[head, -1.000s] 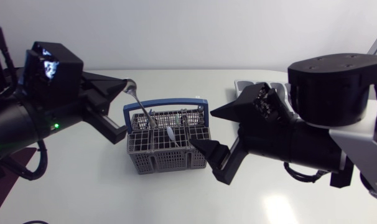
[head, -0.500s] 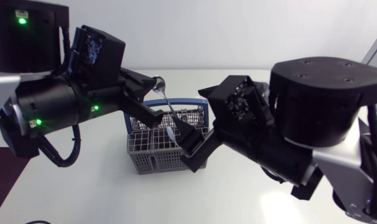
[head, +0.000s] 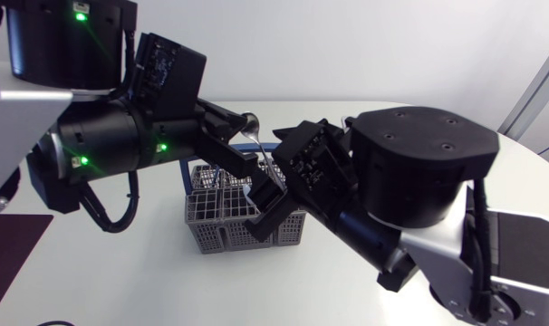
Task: Unload the cutlery basket into the drawer organizer.
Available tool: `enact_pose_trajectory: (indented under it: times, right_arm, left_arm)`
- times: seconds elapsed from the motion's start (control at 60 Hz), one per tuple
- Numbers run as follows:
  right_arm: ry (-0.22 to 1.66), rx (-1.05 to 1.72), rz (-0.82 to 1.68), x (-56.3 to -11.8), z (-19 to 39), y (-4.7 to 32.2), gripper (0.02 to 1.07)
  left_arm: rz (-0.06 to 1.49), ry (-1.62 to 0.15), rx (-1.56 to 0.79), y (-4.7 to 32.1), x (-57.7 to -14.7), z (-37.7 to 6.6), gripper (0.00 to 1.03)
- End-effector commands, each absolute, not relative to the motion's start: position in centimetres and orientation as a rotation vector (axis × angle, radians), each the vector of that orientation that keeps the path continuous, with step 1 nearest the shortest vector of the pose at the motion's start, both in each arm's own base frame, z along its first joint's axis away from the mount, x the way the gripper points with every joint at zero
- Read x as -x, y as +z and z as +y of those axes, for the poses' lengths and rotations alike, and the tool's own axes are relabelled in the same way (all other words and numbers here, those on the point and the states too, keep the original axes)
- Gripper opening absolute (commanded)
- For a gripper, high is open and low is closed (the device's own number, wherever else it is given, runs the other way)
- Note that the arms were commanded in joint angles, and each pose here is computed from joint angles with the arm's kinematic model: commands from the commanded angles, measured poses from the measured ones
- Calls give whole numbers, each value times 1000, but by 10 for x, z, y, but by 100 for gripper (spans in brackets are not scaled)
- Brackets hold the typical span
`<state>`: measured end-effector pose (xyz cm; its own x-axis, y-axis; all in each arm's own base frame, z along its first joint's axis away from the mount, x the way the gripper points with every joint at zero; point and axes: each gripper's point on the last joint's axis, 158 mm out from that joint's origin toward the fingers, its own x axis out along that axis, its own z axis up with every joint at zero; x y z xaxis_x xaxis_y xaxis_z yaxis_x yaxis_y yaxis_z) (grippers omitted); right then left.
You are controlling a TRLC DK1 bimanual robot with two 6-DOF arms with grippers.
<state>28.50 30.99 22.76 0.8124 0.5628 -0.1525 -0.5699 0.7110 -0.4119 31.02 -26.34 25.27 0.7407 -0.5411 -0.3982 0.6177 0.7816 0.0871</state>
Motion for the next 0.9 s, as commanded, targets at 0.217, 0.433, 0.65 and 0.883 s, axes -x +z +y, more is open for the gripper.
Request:
enact_pose_trajectory:
  times: [0.217,0.433,0.65,0.883]
  right_arm:
    - [600,504,30,-298,307,210,52]
    - [581,492,18,-304,305,215,50]
    - [569,485,12,-308,303,219,46]
    - [566,482,9,-311,305,222,25]
  left_arm:
    - [338,-644,-172,274,-315,-269,9]
    - [344,-644,-173,272,-315,-269,9]
    - [353,-646,-168,268,-314,-270,9]
    - [348,-651,-167,270,-312,-271,9]
